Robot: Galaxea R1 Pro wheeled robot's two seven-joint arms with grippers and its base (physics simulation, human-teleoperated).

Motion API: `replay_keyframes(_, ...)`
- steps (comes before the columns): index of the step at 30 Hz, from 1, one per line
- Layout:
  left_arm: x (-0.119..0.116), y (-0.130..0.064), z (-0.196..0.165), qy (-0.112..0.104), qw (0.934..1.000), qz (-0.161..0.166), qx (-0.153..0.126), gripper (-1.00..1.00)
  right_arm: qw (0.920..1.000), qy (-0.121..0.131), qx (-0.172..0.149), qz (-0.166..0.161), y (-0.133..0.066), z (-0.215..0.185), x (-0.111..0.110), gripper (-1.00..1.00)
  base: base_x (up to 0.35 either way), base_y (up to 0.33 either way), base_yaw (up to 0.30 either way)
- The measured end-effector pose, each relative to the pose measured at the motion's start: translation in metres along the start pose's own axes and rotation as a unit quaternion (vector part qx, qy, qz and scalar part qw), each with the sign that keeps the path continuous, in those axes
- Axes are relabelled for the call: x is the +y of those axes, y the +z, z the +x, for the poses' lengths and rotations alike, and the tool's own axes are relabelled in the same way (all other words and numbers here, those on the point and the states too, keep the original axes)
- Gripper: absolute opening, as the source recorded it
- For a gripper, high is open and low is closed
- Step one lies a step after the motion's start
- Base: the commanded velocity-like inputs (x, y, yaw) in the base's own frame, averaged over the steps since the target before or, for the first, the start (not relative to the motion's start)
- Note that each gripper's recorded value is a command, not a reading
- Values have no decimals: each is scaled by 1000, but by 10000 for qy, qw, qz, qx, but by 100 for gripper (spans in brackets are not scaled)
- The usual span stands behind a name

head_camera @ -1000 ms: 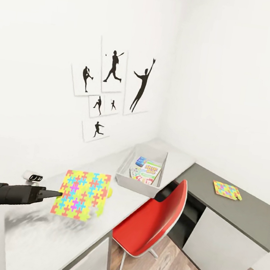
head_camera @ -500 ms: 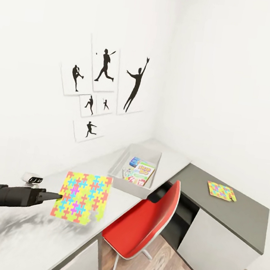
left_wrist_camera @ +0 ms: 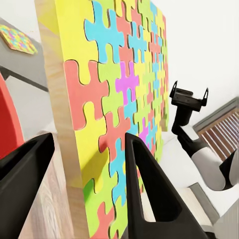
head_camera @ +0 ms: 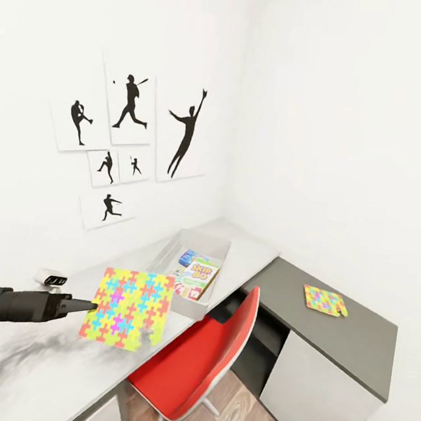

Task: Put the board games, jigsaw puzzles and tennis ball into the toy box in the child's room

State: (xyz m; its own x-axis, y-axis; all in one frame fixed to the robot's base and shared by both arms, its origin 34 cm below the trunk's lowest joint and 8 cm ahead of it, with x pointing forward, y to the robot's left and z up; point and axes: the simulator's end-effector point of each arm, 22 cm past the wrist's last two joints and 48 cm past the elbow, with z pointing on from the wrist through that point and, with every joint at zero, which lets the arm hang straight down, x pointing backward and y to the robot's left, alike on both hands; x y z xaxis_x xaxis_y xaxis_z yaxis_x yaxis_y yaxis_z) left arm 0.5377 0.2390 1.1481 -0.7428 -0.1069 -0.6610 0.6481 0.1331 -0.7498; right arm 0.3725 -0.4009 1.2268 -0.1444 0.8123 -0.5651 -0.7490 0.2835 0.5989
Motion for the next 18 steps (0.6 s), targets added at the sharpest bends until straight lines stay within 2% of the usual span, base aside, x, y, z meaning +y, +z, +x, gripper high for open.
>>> replay_keyframes(6, -10, 5, -7, -53, 10000, 80, -10, -100, 10000, -24, -2, -31, 0, -1, 2, 100, 32, -33, -176)
replay_keyframes(10, -14, 10, -14, -490, 9987, 135, -34, -100, 10000, -37, -9, -49, 0, -2, 4, 100, 4, -4, -166)
replay_keyframes(11, -16, 11, -19, -496, 9986, 154, -53, -100, 10000, -39, -11, -53, 0, -2, 4, 100, 1, -1, -73)
replay_keyframes(13, -23, 20, -45, -346, 9989, 262, -152, -100, 10000, -41, -12, -56, 0, -2, 4, 100, 0, 0, -38)
replay_keyframes(17, -7, 38, -75, -266, 9991, -2, -327, -100, 10000, -42, -12, -58, 0, -2, 5, 100, 0, 0, -14)
replay_keyframes(18, 3, 50, -87, -259, 9988, -167, -392, -100, 10000, -42, -12, -57, 0, -2, 4, 100, 0, 0, -5)
